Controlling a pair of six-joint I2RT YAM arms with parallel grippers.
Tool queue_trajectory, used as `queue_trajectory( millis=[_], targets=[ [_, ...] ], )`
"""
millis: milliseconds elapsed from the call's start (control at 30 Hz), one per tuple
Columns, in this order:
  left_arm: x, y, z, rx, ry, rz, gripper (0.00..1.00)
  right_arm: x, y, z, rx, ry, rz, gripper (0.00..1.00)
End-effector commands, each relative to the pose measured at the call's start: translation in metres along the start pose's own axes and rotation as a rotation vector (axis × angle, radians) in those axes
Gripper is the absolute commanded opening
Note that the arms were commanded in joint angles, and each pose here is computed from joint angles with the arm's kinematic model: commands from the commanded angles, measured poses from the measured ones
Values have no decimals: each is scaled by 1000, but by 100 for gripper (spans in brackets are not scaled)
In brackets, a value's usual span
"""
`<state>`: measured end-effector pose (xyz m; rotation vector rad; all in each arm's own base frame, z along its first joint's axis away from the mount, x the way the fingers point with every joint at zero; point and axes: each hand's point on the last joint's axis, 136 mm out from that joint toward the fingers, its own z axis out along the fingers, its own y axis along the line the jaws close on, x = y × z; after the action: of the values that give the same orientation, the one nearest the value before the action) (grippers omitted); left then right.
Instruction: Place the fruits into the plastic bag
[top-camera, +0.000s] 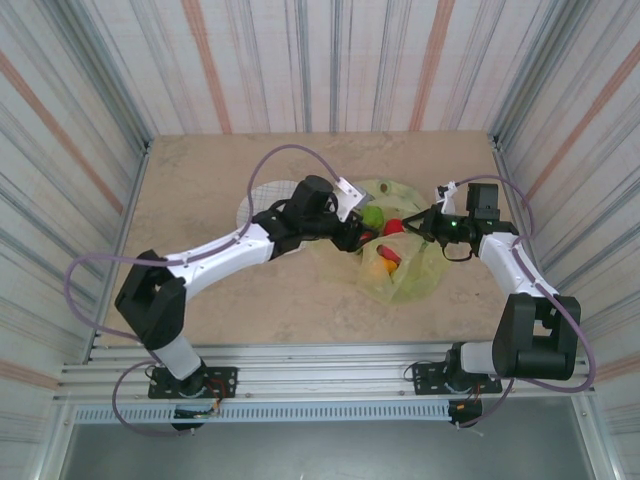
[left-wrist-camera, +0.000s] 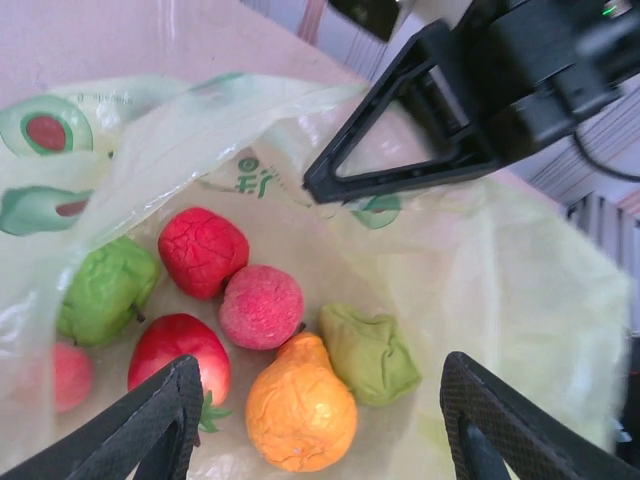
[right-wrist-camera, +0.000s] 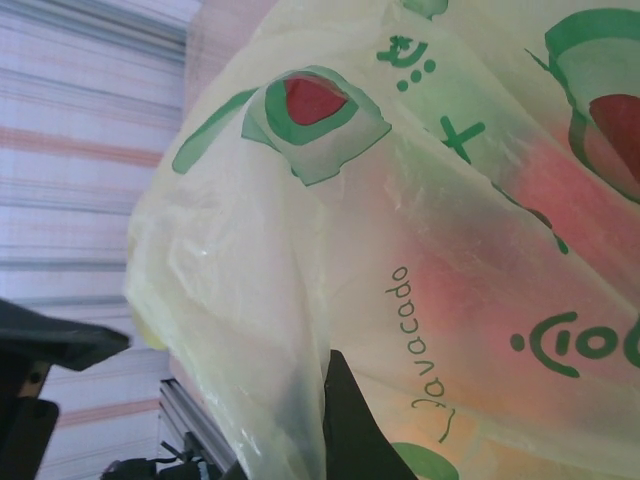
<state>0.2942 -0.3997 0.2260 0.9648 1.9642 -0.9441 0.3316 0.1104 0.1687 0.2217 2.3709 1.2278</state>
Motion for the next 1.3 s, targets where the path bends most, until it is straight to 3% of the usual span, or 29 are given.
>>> queue_trajectory(
  millis=[0,100,200,300,433,533,667,900,1267],
  targets=[
    [-23,-6,-27,72,-103,-34,66,6,-6,0,10,12,-3,0],
    [-31,0,-46,125,-153,-88,67,6,-7,0,14,12,-1,0],
    [-35,25,-68,62,-213,-157,68,6,-6,0,13,11,-6,0],
    [-27,74,-88,-136,-243,-257,71,6,-8,0,15,11,-4,0],
    [1,145,-110,-431,-202,-387,78,6,-8,1,13,12,2,0],
    [23,185,-113,-518,-146,-477,80,5,-8,2,12,13,2,0],
    [40,216,-97,-530,-76,-532,82,5,-6,1,12,12,-1,0],
    [63,240,-53,-505,41,-557,84,3,-5,0,15,11,-5,0],
    [76,244,3,-456,130,-521,89,2,-5,1,14,13,-4,0]
  ],
)
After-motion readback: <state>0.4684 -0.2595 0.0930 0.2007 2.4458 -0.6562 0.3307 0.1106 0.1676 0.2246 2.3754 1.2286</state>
